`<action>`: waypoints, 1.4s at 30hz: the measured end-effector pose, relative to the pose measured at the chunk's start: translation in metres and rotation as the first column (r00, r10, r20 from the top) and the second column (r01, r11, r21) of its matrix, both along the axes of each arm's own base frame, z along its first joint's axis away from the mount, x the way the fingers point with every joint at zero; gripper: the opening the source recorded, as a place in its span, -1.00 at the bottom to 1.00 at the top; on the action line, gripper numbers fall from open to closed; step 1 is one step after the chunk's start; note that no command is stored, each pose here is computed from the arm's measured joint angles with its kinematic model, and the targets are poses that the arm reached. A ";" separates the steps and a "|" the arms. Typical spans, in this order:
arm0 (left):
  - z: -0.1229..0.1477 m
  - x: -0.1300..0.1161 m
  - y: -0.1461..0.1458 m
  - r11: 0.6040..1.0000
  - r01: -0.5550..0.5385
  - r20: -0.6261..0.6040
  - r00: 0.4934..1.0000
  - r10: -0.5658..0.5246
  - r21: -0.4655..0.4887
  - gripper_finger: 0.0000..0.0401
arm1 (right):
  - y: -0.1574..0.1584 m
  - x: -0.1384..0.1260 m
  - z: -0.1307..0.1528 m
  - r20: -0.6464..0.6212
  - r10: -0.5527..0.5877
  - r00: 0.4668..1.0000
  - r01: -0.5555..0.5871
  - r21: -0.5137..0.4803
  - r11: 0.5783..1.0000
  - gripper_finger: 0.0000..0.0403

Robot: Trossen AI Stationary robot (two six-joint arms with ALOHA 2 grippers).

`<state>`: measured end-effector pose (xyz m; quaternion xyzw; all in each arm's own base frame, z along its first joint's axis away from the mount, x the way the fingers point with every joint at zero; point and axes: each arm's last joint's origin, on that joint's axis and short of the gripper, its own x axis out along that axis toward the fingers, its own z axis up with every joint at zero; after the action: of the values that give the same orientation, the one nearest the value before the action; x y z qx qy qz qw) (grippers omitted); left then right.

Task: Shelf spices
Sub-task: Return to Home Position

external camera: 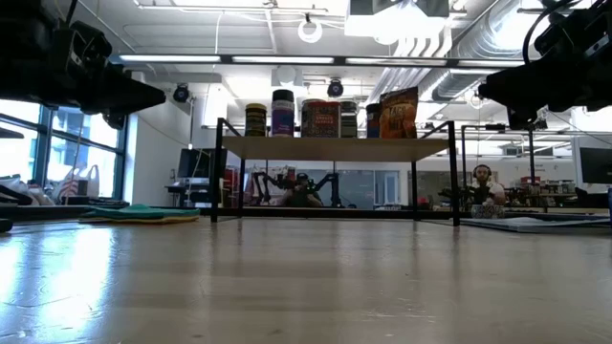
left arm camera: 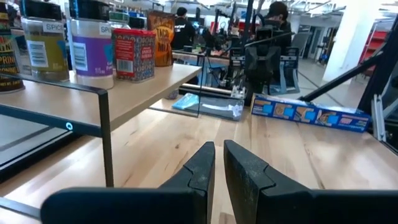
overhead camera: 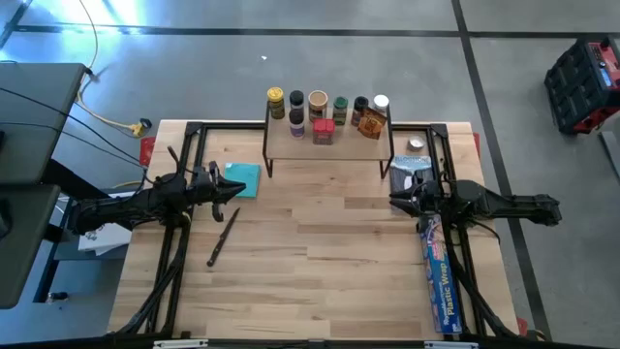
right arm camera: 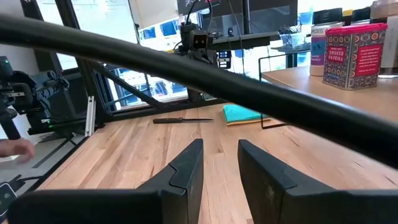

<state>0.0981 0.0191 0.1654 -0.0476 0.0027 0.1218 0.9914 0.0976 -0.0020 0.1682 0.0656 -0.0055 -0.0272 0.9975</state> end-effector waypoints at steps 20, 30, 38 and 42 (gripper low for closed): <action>0.001 -0.001 -0.004 0.993 0.064 0.038 0.997 -0.061 -0.103 -0.85 | 0.000 0.000 0.000 0.000 0.001 1.000 -0.001 -0.001 1.000 -0.53; 0.003 -0.001 -0.017 0.967 0.256 0.042 0.966 -0.255 -0.014 -0.85 | 0.000 0.000 0.000 0.000 0.001 1.000 -0.001 -0.001 1.000 -0.53; 0.003 -0.001 -0.018 0.964 0.264 0.042 0.964 -0.263 -0.014 -0.85 | 0.000 0.000 0.000 0.000 0.001 1.000 -0.001 -0.001 1.000 -0.53; 0.003 -0.001 -0.018 0.965 0.262 0.040 0.964 -0.262 -0.015 -0.85 | 0.000 0.000 0.000 0.000 0.001 1.000 -0.001 -0.001 1.000 -0.53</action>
<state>0.0973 0.0007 0.1682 -0.0592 -0.0083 -0.0113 0.9981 0.0976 -0.0019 0.1682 0.0653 -0.0053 -0.0268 0.9975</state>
